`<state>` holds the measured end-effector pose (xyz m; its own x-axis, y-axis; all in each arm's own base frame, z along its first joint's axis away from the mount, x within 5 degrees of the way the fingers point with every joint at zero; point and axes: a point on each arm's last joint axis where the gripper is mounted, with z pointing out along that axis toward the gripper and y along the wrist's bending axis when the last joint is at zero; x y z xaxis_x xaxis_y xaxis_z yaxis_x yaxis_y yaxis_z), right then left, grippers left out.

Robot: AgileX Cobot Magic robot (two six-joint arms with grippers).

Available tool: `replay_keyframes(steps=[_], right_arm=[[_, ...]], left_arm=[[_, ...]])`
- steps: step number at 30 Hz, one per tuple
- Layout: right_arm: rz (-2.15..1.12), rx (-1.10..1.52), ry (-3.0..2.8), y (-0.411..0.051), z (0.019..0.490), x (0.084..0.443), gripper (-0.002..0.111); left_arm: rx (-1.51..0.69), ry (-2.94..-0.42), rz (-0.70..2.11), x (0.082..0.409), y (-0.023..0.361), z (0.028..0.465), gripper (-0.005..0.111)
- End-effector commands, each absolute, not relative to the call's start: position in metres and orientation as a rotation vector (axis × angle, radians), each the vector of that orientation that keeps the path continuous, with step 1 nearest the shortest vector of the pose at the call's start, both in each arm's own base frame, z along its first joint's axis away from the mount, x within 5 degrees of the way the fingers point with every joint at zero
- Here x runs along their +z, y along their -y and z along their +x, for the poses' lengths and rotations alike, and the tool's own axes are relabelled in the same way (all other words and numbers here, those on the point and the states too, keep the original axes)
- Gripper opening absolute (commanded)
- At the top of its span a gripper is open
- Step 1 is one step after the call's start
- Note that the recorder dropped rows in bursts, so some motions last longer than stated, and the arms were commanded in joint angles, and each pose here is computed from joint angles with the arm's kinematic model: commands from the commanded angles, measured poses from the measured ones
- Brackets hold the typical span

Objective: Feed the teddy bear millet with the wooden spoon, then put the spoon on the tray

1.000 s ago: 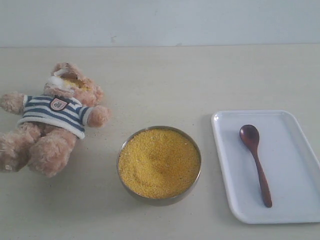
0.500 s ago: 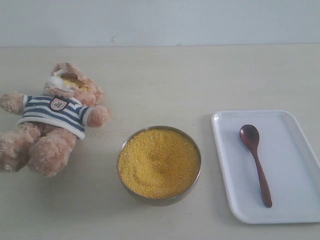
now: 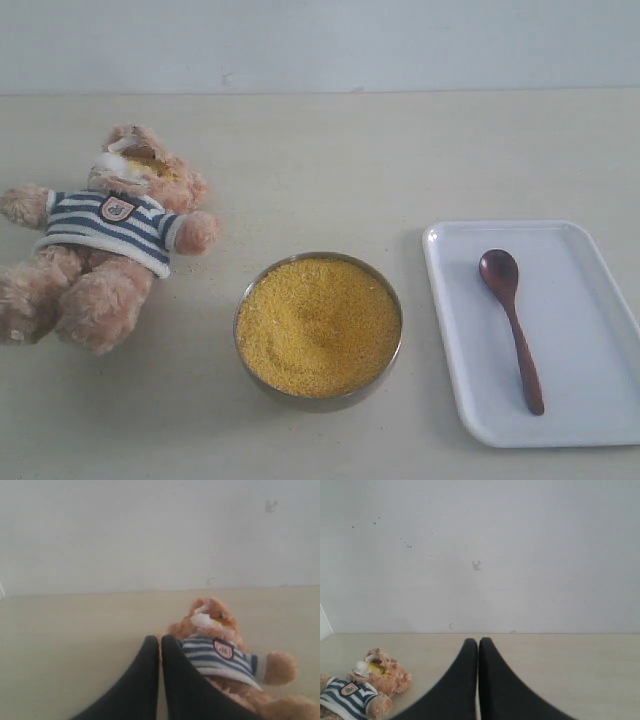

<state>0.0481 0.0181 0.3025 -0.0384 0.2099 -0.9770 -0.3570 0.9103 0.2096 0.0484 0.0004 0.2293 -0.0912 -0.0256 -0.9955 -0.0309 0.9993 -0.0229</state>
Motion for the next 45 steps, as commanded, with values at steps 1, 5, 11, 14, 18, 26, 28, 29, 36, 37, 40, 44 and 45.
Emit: replay_keyframes(steps=[1, 5, 11, 14, 18, 26, 28, 29, 36, 37, 40, 44, 45], right_arm=[[-0.122, 0.448, -1.542, -0.018, 0.048, 0.302, 0.0], [-0.122, 0.448, -1.542, -0.018, 0.048, 0.302, 0.0], [-0.122, 0.448, -1.543, -0.018, 0.048, 0.302, 0.0], [-0.122, 0.448, -1.543, -0.018, 0.048, 0.302, 0.0], [-0.122, 0.448, -1.543, -0.018, 0.048, 0.302, 0.0], [-0.122, 0.448, -1.543, -0.018, 0.048, 0.302, 0.0], [-0.122, 0.448, -1.543, -0.018, 0.048, 0.302, 0.0], [-0.122, 0.448, -1.543, -0.018, 0.048, 0.302, 0.0], [-0.121, 0.444, -1.538, -0.017, 0.047, 0.302, 0.0], [-0.122, 0.429, -1.535, -0.016, 0.046, 0.302, 0.0], [-0.066, 0.37, -1.511, -0.011, 0.039, 0.302, 0.0], [0.02, 0.244, -1.596, -0.002, 0.025, 0.288, 0.0], [0.022, 0.19, -1.649, -0.001, 0.025, 0.283, 0.0]], left_arm=[[0.017, -1.708, -0.049, 0.206, -0.002, 0.053, 0.004], [0.017, -1.73, -0.051, 0.191, -0.002, 0.055, 0.004], [0.017, -1.774, -0.05, 0.187, -0.002, 0.055, 0.004], [0.017, -1.772, -0.05, 0.187, -0.002, 0.055, 0.004], [0.017, -1.772, -0.05, 0.187, -0.002, 0.055, 0.004], [0.017, -1.772, -0.05, 0.187, -0.002, 0.055, 0.004], [0.017, -1.772, -0.05, 0.187, -0.002, 0.055, 0.004], [0.017, -1.772, -0.05, 0.187, -0.002, 0.055, 0.004], [0.017, -1.772, -0.05, 0.187, -0.002, 0.055, 0.004], [0.017, -1.772, -0.05, 0.187, -0.002, 0.055, 0.004], [0.017, -1.77, -0.05, 0.187, -0.002, 0.055, 0.004], [0.017, -1.77, -0.05, 0.187, -0.002, 0.055, 0.004], [0.017, -1.77, -0.05, 0.187, -0.002, 0.055, 0.004]])
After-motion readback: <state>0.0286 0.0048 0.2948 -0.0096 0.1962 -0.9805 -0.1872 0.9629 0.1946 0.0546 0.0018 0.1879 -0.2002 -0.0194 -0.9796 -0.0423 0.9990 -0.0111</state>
